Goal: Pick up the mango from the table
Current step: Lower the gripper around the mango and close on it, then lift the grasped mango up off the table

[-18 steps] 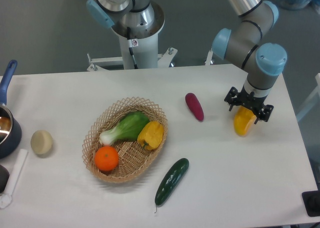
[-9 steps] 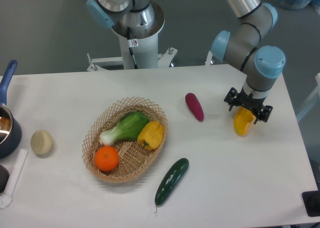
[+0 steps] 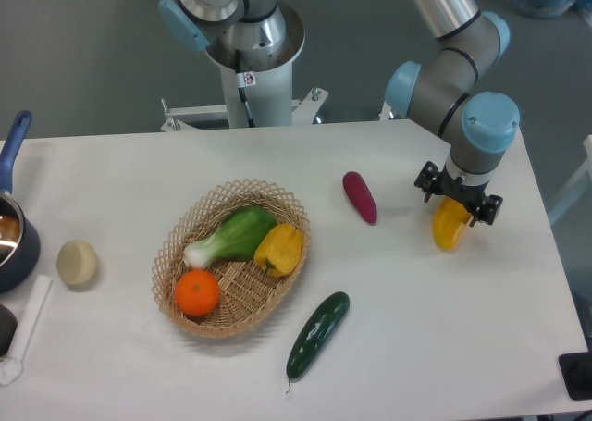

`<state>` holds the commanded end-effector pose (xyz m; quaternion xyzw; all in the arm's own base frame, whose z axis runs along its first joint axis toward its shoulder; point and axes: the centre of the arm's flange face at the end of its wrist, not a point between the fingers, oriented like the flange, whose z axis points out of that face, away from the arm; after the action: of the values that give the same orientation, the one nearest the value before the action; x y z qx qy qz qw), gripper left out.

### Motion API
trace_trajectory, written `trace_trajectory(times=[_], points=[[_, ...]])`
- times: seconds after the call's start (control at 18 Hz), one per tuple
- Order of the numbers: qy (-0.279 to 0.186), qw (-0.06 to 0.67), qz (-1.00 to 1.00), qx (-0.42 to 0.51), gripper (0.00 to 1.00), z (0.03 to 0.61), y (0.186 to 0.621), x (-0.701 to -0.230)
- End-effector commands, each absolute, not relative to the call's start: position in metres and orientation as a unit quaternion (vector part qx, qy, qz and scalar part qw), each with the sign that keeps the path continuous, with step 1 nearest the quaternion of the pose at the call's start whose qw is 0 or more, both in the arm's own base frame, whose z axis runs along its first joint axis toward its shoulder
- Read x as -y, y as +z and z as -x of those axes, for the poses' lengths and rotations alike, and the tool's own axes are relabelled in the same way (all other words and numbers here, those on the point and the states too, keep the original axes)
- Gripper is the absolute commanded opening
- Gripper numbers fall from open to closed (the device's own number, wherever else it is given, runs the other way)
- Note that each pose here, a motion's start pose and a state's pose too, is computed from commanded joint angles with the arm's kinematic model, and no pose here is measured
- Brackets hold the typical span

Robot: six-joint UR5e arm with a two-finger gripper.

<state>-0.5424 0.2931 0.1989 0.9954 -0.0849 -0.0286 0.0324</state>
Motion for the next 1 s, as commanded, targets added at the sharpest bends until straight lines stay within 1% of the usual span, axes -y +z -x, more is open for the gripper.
trace_trajectory(times=[0.11,0.17,0.28,0.44,0.5,0.67,0.78,0.89,1.0], points=[[-0.030,0.032,-0.996,0.083,0.72,0.543,0.200,-0.293],[-0.029,0.032,-0.996,0.083,0.69,0.543,0.200,-0.293],[-0.030,0.031,-0.996,0.083,0.66,0.543,0.200,-0.294],[-0.032,0.031,-0.996,0.083,0.54,0.544,0.202,-0.294],[-0.033,0.031,-0.996,0.082,0.51,0.544,0.203,-0.294],[-0.041,0.027,-0.996,0.080,0.48,0.550,0.211,-0.296],[-0.055,0.016,-0.996,0.068,0.47,0.557,0.225,-0.300],[-0.061,-0.023,-0.996,0.053,0.47,0.559,0.241,-0.309],[-0.070,-0.073,-0.994,0.028,0.47,0.555,0.269,-0.316]])
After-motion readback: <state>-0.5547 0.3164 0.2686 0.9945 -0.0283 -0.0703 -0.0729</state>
